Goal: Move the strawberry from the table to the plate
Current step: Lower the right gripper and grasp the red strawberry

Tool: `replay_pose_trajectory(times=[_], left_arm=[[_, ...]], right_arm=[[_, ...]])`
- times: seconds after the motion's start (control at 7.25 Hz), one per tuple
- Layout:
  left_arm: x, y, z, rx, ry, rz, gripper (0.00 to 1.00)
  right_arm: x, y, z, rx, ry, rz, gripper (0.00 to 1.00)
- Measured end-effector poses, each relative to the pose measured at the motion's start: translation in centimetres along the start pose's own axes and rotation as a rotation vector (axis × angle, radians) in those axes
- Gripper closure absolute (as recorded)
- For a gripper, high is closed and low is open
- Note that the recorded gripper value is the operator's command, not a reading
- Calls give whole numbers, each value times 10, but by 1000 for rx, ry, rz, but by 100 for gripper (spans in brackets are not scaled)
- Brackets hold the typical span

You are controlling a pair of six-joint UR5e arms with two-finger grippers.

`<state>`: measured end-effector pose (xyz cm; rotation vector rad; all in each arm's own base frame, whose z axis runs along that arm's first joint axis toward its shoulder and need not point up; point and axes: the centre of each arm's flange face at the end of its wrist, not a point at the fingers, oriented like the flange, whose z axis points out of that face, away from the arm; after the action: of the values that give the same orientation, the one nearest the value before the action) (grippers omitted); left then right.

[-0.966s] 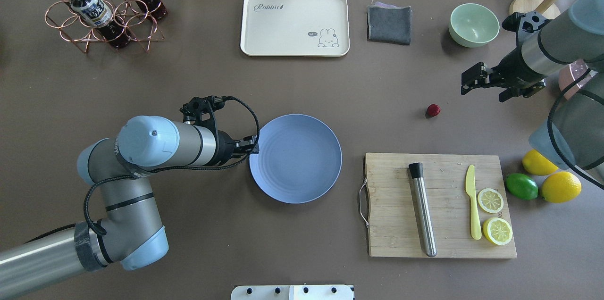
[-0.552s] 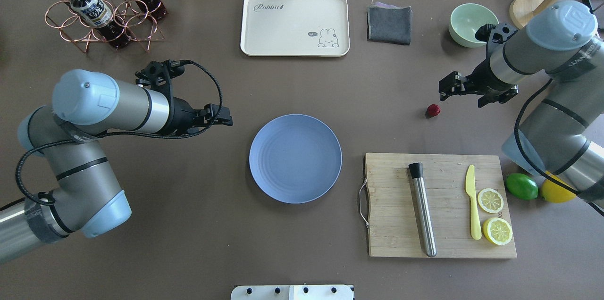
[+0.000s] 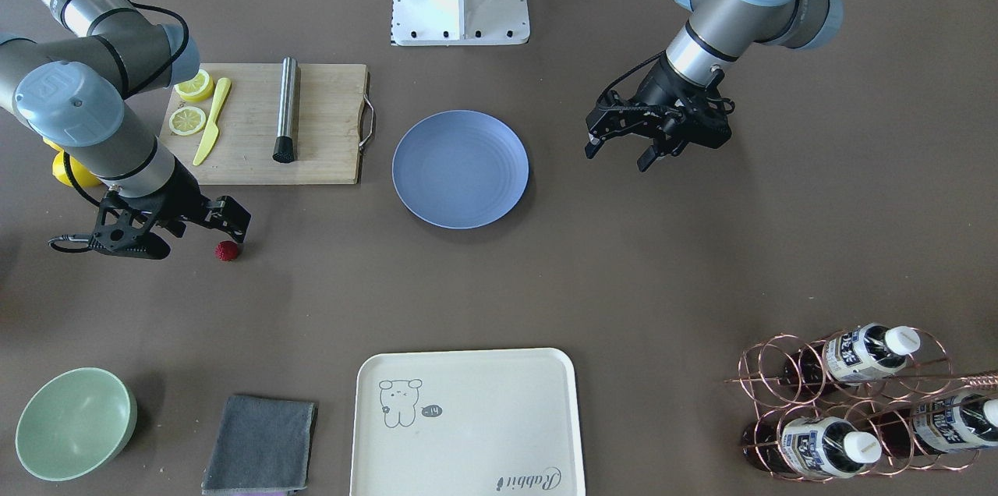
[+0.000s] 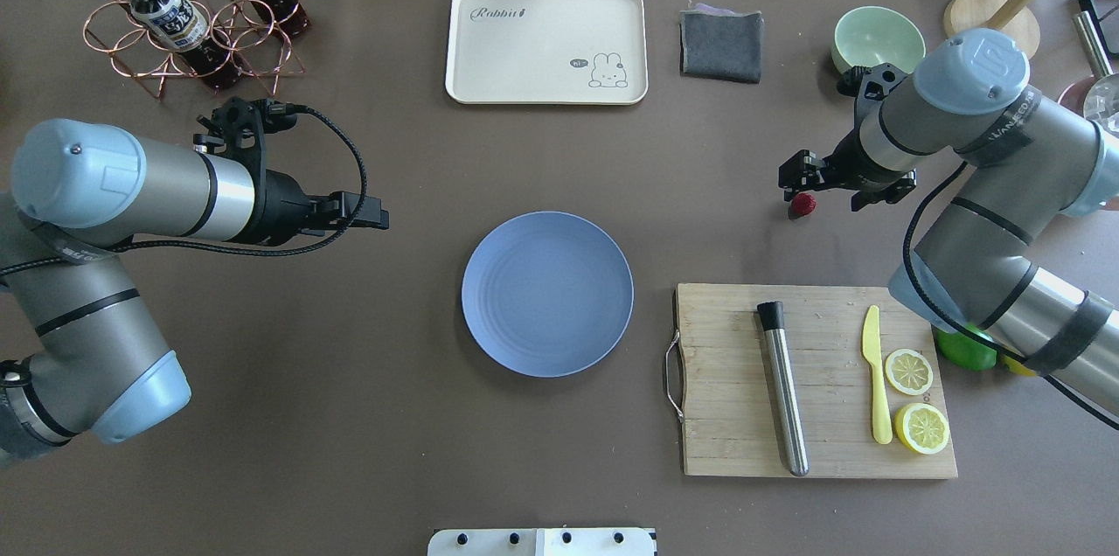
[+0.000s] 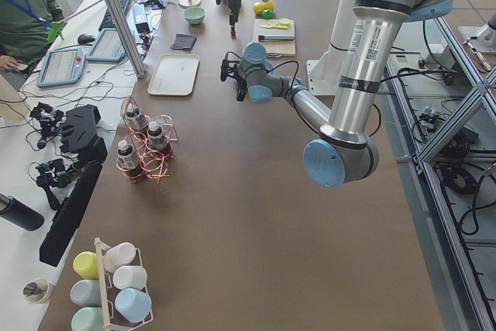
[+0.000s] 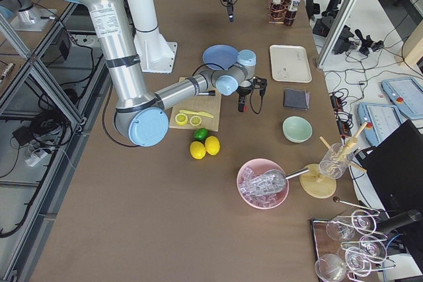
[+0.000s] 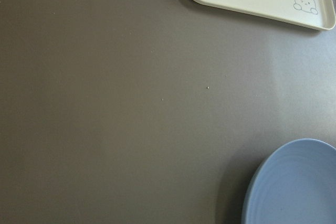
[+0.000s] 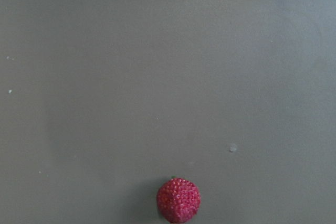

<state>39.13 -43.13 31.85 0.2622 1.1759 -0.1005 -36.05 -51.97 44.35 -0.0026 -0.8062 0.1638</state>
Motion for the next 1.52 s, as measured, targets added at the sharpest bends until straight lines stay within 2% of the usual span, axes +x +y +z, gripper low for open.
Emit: replay_pose_trajectory(times=[0.41, 0.55, 0.69, 0.83, 1.24, 1.52], left_arm=[[-4, -3, 0, 4, -8, -3, 2], [-5, -4, 0, 4, -10, -4, 2], [-6, -4, 1, 3, -12, -4, 2], [-6, -3, 1, 3, -12, -4, 2], [-6, -4, -2, -9, -4, -6, 2], [-19, -28, -18, -34, -9, 9, 2]], right_arm=[[-8, -5, 15, 2, 23, -3, 2], [-10, -5, 19, 6, 30, -6, 26], [-12, -4, 22, 12, 36, -8, 77], [-14, -4, 23, 19, 41, -9, 100], [-18, -5, 22, 21, 40, -7, 100], [-30, -15, 1, 15, -1, 4, 100]])
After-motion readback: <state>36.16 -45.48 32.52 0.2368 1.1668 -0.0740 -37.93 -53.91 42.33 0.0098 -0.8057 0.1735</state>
